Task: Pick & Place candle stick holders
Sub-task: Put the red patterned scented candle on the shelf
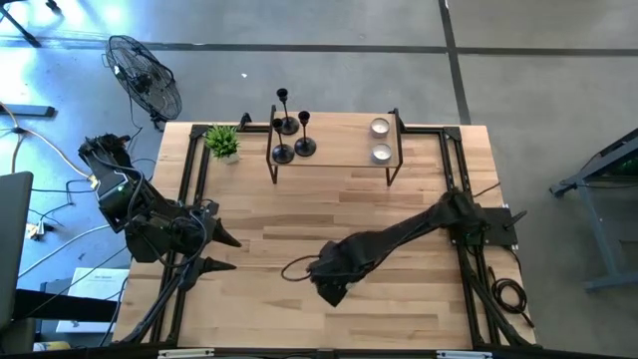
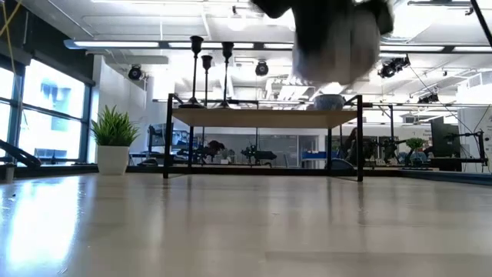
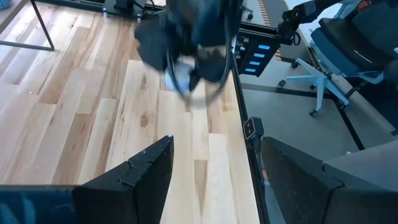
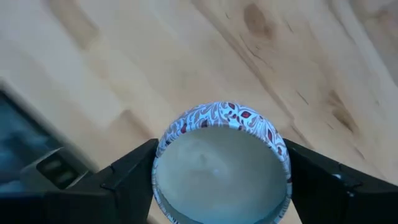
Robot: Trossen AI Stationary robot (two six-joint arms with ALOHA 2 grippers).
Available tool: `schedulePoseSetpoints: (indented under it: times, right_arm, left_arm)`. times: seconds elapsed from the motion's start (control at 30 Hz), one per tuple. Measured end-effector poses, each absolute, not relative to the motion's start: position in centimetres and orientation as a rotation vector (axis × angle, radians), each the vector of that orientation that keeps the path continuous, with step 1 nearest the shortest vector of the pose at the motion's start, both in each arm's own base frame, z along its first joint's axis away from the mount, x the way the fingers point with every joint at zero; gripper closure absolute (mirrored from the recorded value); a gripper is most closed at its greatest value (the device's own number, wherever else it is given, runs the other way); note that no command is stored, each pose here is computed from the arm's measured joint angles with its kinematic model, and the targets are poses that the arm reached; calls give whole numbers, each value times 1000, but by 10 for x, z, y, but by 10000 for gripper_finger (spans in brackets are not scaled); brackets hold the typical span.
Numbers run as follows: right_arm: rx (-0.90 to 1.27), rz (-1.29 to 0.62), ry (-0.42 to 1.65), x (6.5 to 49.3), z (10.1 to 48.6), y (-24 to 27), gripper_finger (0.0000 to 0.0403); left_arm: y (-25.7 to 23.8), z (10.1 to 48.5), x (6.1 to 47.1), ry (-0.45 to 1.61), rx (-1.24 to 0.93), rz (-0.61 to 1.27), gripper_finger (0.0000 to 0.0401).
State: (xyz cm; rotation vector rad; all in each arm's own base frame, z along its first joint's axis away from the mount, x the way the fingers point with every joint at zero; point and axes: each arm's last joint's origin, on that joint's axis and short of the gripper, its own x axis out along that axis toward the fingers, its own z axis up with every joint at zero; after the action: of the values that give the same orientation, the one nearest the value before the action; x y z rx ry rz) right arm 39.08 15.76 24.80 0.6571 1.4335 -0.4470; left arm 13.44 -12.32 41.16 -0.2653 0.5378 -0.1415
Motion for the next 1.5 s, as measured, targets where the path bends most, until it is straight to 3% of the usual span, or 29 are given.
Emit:
schedulePoseSetpoints:
  times: [0.4, 0.7, 1.1, 1.5]
  right_arm:
    - [631, -501, 1035, 329, 377, 77, 115]
    - [477, -503, 766, 303, 429, -10, 115]
    - [345, -564, 778, 295, 422, -130, 115]
    - [308, -471, 984, 319, 361, -199, 115]
  left_arm:
    - [-122, 413, 135, 496, -247, -89, 162]
    - [-118, 414, 136, 422, -218, 43, 162]
    - [-109, 418, 137, 250, -155, 329, 162]
    - [-104, 421, 136, 140, -113, 505, 162]
